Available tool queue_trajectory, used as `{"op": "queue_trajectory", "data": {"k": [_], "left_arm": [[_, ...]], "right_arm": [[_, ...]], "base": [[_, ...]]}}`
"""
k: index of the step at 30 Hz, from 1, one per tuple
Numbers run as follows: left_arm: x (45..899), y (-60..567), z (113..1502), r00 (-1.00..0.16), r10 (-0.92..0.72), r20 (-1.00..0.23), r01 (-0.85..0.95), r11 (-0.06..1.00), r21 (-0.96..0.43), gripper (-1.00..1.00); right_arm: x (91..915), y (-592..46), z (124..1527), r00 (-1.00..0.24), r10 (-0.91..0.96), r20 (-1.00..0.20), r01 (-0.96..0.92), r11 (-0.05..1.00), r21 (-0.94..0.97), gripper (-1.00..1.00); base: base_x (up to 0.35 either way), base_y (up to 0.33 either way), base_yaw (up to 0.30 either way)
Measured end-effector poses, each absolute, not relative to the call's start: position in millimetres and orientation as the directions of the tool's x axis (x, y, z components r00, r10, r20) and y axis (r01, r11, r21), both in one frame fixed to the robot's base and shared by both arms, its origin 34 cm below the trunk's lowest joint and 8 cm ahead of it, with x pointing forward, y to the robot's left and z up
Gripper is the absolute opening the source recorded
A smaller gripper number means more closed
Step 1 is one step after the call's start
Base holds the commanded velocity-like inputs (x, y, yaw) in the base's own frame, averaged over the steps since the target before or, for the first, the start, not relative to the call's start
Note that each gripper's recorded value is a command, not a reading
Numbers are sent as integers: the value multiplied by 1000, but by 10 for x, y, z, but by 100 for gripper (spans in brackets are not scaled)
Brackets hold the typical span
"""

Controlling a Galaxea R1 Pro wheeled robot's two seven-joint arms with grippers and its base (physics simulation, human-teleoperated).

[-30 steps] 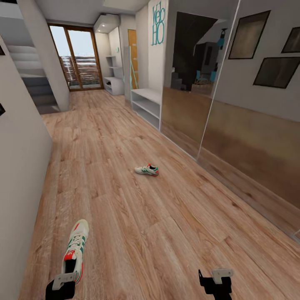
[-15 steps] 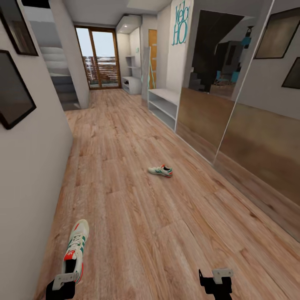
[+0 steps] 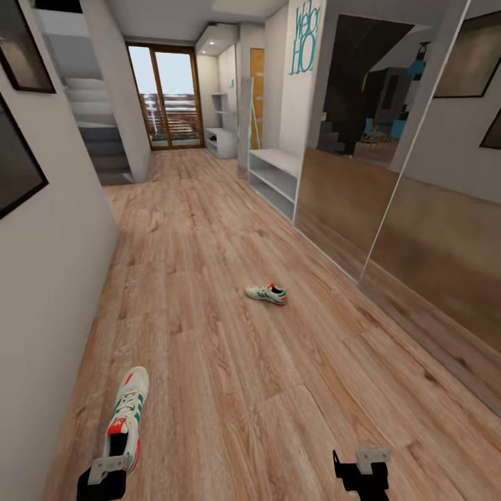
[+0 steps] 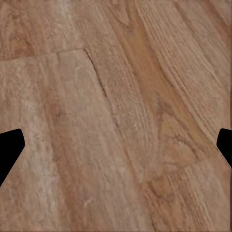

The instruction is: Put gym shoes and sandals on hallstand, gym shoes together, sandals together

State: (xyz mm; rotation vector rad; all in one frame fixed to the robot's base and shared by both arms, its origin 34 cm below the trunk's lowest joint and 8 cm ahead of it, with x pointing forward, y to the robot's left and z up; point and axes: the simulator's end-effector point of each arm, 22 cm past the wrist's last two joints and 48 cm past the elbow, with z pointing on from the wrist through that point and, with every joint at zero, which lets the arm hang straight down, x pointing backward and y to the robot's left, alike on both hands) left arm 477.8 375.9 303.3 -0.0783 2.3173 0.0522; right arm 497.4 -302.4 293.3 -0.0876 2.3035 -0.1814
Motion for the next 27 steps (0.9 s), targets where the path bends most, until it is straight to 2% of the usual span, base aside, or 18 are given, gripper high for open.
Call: {"op": "queue_trajectory", "data": {"k": [21,27], "left_arm": [[4774,3759,3031,-679,-41,-733,-74,997,13,-100],[4771,3761,3029,-680,-41,-732,-74,997,13,-100]], "right_arm": [[4972,-3010,2930,-673,-120,-729,-6,987,-158,100],[4971,-3005,2929,-674,-120,-729,-6,988,-157,100]], "base": [[307,-168,0],[307,-179,160]]}}
